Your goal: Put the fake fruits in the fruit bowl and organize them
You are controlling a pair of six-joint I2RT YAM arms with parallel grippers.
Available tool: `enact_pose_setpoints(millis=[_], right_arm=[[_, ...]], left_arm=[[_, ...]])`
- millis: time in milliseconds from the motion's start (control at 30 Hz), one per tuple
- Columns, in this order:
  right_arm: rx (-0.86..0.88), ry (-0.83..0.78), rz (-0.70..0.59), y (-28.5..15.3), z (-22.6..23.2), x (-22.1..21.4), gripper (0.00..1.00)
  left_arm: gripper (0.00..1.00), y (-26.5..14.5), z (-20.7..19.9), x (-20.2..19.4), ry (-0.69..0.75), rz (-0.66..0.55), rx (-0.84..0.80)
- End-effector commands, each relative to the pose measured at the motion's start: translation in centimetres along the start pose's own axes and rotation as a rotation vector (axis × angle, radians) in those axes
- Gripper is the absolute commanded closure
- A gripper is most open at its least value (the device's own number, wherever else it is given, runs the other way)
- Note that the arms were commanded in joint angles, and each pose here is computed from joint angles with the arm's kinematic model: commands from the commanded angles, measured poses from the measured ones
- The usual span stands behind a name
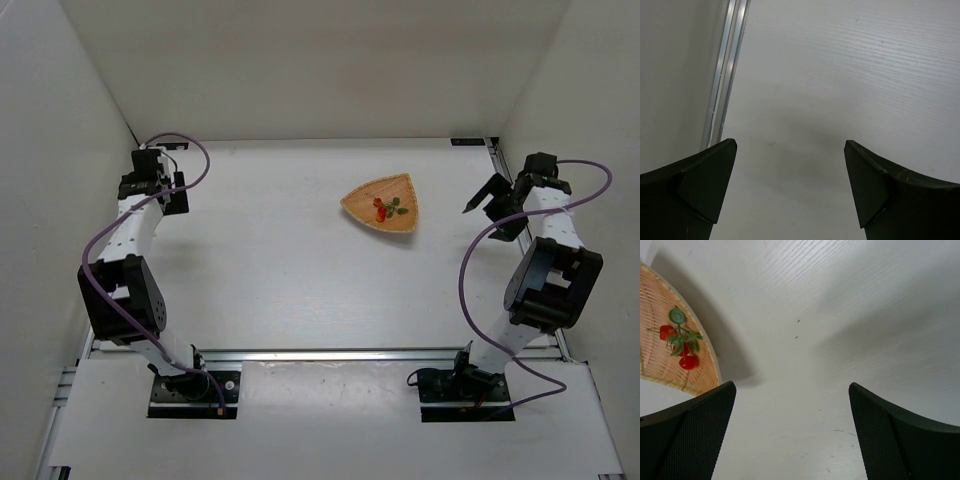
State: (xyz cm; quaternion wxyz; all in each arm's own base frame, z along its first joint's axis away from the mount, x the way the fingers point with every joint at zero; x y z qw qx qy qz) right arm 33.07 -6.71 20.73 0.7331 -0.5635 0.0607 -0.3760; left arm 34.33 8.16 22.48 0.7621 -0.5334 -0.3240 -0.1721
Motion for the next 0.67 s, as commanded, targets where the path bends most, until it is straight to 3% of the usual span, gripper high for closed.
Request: enact_pose_setpoints(millis=[0,633], right_arm=[[0.041,-0.029,-0.052,-1.5,0.7,0.3,0.03],[0.116,-0.031,-0.07,-1.9,1.0,-0.4,0.03]], left_arm=[[0.0,-2.1,0.3,0.3,-0.026,-0.054,-0.022],[0.0,-2.4,0.1,-0.1,-0.034,-0.055,-0.05]])
Point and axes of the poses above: each gripper's point midway between its finger pads, its own y axis out along the fingers, its own z axis along the line the jaws close on, x = y × z, the point moved 10 cm from there along -y, back along the fingers, and after that the axes turned 2 degrees about -y, right-handed, at the moved point
